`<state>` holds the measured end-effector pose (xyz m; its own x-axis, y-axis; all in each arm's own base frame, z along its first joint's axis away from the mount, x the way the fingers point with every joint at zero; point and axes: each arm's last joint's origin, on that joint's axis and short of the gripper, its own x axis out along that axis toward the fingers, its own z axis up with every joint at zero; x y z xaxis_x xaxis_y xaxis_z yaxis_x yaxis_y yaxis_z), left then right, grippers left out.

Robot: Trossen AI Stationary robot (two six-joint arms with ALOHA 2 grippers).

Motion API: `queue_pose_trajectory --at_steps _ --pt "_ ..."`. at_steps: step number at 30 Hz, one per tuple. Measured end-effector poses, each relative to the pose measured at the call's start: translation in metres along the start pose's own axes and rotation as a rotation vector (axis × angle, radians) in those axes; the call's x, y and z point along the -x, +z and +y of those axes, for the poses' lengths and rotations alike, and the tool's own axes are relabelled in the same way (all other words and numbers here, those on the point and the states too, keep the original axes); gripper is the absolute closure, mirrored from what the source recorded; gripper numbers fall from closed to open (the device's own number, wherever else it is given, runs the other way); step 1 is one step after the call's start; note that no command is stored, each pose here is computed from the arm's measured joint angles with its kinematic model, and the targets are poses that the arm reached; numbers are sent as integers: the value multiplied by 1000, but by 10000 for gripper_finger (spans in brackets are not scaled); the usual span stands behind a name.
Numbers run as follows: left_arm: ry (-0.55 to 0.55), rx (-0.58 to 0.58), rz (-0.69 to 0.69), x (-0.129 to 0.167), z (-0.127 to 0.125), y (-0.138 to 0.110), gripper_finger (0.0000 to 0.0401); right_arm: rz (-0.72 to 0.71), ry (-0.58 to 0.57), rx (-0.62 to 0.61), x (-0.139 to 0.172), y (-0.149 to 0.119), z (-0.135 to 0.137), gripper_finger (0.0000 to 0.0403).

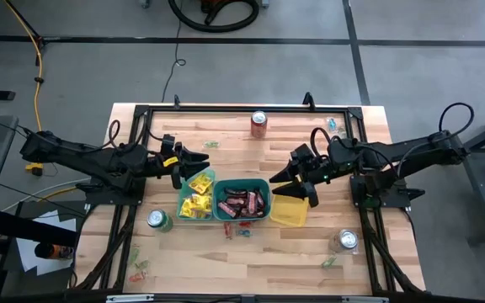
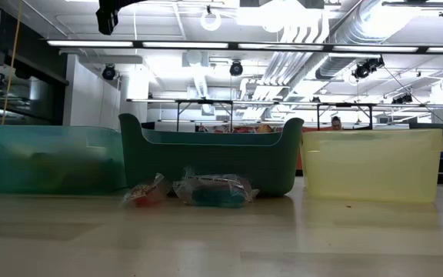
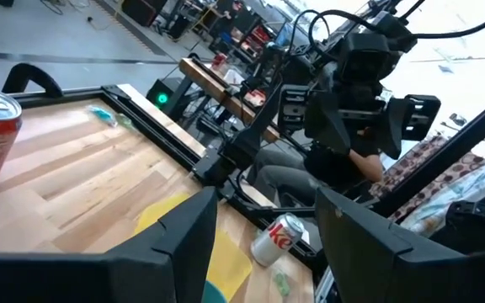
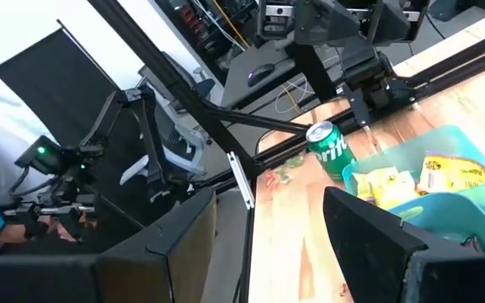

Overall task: Sort candy
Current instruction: Put the blue gummy into the yellow bin

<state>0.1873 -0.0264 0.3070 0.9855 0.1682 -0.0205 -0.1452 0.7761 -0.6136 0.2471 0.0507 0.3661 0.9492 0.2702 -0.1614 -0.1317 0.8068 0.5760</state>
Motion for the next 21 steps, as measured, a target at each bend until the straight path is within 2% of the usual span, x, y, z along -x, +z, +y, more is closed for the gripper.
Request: queue_pose_trajectory --at_steps 3,5,9,13,17,21 --pt "0 9 -1 0 0 0 211 -11 -22 -28 0 1 -2 187" --pt "-1 11 -1 0 0 0 211 -31 -112 -80 1 1 -8 187" --pt "-1 23 -1 0 0 0 211 -96 -445 -159 7 1 -37 187" --pt "-1 26 -1 0 0 0 211 -121 -798 -327 25 2 -78 187" --pt "-2 27 -1 0 0 0 211 -40 -1084 -447 45 -1 -119 187" --pt "-5 27 1 0 0 0 211 69 -1277 -506 60 -1 -158 187"
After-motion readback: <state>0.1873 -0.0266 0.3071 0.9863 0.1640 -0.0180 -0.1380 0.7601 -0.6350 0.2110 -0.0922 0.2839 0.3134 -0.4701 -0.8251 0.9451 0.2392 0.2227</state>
